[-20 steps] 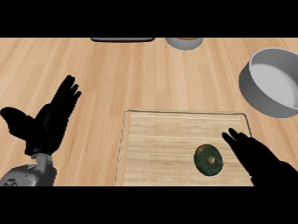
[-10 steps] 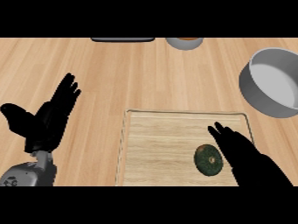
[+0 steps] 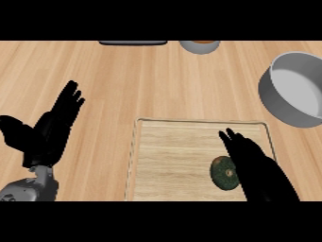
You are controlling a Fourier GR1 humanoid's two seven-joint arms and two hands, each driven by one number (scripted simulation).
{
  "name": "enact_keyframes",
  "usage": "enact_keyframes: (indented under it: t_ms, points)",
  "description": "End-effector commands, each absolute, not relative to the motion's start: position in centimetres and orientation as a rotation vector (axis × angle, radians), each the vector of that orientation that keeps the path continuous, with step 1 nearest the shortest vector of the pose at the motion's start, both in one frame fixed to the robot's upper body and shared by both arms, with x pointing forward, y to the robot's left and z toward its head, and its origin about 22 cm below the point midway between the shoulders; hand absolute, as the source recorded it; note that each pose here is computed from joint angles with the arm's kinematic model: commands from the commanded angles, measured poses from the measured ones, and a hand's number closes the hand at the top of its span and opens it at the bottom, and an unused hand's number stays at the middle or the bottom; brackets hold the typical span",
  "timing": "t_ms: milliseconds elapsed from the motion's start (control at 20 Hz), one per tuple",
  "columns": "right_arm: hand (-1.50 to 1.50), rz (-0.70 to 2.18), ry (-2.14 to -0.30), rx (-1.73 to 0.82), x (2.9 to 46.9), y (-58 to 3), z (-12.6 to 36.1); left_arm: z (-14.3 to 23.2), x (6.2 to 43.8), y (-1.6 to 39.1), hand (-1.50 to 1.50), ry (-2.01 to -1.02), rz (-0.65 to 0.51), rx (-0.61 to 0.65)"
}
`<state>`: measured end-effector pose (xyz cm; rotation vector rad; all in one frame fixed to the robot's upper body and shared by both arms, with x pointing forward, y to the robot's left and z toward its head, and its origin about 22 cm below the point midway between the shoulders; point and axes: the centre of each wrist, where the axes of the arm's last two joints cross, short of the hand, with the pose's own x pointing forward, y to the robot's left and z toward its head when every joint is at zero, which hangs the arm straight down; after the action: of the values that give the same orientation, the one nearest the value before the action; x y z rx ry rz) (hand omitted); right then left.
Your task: Pick the squash from the tray and place it in the pot
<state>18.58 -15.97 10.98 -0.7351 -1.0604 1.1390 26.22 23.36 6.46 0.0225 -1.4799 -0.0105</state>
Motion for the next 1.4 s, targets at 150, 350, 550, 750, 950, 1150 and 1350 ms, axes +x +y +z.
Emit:
enact_keyframes:
  t_ms: [150, 350, 550, 750, 950, 1150, 1350]
  points:
    - [-1.5, 1.203, -0.982, -0.758, 20.5, -14.5, 8.1, 6.8, 26.6, 21.2, 0.0, -1.471, -0.013, -0.003]
    - [-1.5, 1.222, -0.906, -0.782, 19.2, -13.3, 8.2, 5.8, 26.4, 22.3, 0.0, -1.459, -0.011, 0.003]
    - [-1.5, 1.24, -0.851, -0.787, 21.7, -15.4, 6.3, 5.9, 27.6, 22.7, 0.0, -1.476, -0.021, 0.045]
    - [-1.5, 1.275, -0.82, -0.795, 20.5, -15.5, 6.1, 6.5, 26.7, 23.3, 0.0, -1.458, 0.008, 0.005]
    - [-1.5, 1.258, -0.837, -0.796, 21.6, -14.6, 5.8, 7.0, 27.4, 23.5, 0.0, -1.462, -0.003, -0.005]
    - [1.5, 1.257, -1.033, -0.693, 21.1, -14.2, 5.3, 7.2, 27.0, 23.9, 0.0, -1.463, -0.006, 0.01]
    - [1.5, 1.277, -1.048, -0.728, 21.0, -14.6, 5.2, 7.0, 27.4, 23.7, 0.0, -1.457, -0.014, 0.009]
